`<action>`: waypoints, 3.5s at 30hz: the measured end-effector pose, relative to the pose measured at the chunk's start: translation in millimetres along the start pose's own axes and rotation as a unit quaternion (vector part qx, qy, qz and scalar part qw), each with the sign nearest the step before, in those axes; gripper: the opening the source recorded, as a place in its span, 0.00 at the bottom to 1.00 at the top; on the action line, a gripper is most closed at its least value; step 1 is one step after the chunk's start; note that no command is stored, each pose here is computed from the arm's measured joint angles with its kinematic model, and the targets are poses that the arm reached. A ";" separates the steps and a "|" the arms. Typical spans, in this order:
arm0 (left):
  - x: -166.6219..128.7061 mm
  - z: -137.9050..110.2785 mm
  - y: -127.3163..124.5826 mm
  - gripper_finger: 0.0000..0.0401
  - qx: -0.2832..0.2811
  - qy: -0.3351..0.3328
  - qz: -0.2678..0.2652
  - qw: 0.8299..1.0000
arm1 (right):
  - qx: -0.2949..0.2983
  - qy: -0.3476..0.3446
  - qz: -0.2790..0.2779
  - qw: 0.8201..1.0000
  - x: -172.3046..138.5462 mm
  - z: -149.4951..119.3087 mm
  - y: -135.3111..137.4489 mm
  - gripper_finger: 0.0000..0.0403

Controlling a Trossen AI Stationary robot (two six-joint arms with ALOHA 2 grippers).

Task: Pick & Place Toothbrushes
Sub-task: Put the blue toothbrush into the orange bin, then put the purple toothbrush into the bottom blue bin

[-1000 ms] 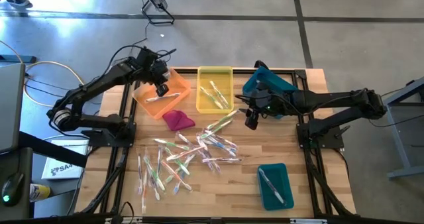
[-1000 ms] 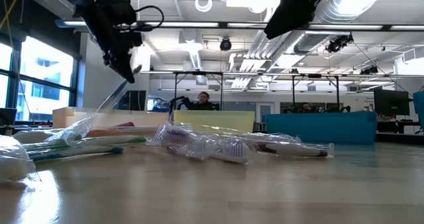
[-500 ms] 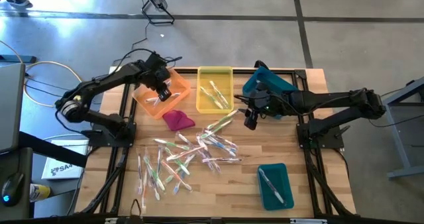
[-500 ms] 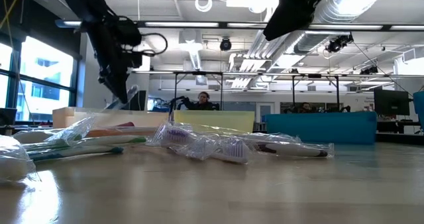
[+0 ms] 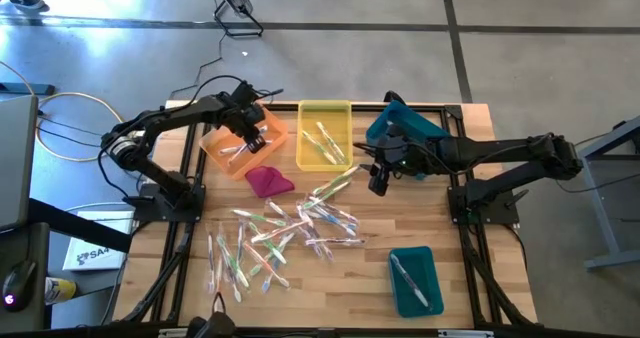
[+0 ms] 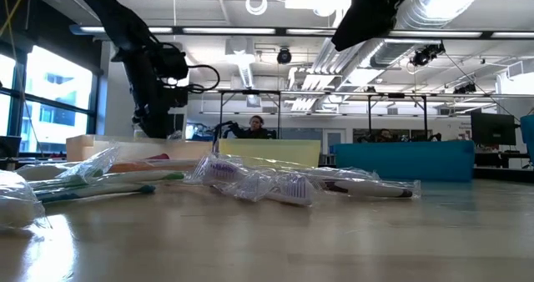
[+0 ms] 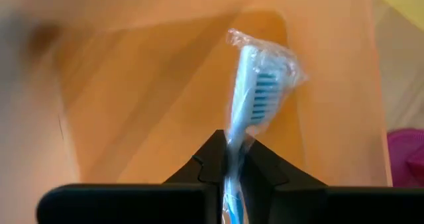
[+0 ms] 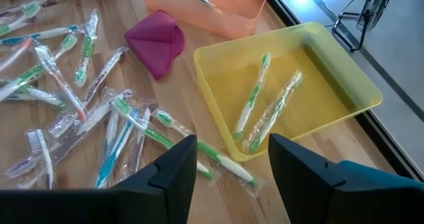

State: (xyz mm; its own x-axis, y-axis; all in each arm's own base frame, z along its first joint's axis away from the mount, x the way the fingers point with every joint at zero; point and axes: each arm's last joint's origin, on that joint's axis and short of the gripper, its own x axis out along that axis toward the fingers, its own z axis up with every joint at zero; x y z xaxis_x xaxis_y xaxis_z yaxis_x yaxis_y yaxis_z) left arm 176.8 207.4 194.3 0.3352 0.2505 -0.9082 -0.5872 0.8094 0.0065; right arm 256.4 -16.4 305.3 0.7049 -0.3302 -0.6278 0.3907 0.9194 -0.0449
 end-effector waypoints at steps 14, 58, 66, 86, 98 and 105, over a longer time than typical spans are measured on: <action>-0.1 4.5 1.4 0.27 0.005 -0.024 0.006 1.000 | 0.003 0.000 0.000 1.000 0.0 -0.1 0.0 0.45; -81.7 -72.7 -66.1 0.27 0.263 -0.378 0.040 0.887 | 0.027 -0.004 0.001 1.000 -0.1 0.8 0.1 0.45; -104.1 -84.6 -85.9 0.27 0.295 -0.437 0.027 0.849 | 0.030 -0.017 0.005 0.999 -0.4 3.4 1.4 0.45; -106.5 -86.0 -96.8 0.27 0.347 -0.448 0.023 0.823 | 0.029 -0.019 0.008 0.999 -0.9 3.3 3.0 0.45; -110.8 -82.3 -96.2 0.27 0.404 -0.464 0.083 0.784 | 0.016 -0.024 0.002 1.000 0.2 5.1 -0.8 0.45; -116.5 -80.1 -96.1 0.27 0.365 -0.493 0.071 0.787 | 0.088 -0.024 0.005 0.996 0.1 5.1 -0.5 0.45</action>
State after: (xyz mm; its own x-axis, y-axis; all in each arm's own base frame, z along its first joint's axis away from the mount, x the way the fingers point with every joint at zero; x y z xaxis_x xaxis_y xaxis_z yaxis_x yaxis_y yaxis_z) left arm 135.1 57.9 265.9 0.9240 0.3652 -0.1135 -0.2118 0.7358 0.6433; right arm 259.3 -17.9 309.2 0.7351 -0.3352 -0.5893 0.4784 0.8724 0.1005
